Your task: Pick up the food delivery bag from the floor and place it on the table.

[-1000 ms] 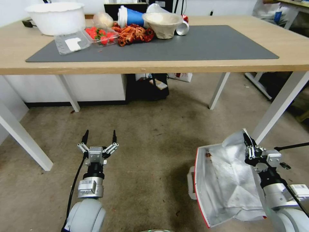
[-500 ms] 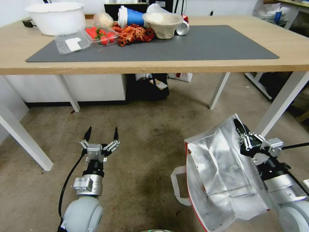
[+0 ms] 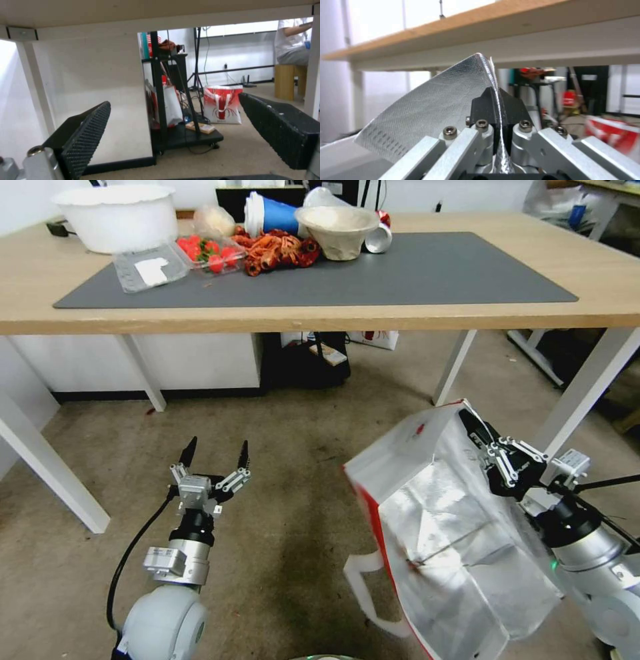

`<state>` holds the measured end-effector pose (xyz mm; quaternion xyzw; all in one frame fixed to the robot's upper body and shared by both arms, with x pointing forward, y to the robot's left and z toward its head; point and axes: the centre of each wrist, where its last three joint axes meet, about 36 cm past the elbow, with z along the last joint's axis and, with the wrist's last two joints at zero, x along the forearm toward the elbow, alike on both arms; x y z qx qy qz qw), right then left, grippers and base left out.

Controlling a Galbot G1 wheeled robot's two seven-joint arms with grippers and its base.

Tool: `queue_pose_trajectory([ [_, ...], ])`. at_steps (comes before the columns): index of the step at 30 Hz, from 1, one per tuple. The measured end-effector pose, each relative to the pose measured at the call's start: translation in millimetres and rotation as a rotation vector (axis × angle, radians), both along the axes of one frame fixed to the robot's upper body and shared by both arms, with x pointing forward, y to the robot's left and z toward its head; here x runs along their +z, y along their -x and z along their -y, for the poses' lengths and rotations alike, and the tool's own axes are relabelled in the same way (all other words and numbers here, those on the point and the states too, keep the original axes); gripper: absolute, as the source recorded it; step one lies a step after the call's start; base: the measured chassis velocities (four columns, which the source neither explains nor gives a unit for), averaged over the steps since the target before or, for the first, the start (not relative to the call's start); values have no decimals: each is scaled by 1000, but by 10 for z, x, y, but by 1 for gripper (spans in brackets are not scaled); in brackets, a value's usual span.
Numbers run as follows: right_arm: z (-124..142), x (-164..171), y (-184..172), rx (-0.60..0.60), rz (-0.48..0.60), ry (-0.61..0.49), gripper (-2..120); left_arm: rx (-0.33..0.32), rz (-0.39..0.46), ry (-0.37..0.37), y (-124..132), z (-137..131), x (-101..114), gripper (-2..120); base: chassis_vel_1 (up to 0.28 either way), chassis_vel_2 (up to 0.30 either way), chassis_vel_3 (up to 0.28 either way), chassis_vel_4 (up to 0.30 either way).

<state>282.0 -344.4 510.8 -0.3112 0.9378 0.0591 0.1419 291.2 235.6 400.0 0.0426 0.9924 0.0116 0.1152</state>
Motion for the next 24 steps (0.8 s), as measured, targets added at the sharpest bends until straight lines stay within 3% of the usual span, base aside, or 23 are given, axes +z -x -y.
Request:
queue_pose_trajectory([
  [3, 7, 18, -10, 61, -6, -39, 0, 1, 8, 0, 5, -13, -2, 101, 0, 0, 0, 0],
  [5, 59, 54, -47, 182, -11, -101, 0, 15, 13, 4, 8, -19, -3, 105, 0, 0, 0, 0],
  [11, 103, 95, -92, 358, -10, -164, 0, 25, 16, 2, 8, -28, 6, 105, 0, 0, 0, 0],
  [24, 127, 164, -119, 511, 6, -177, 0, 11, 2, -11, 83, -50, 13, 100, 0, 0, 0, 0],
])
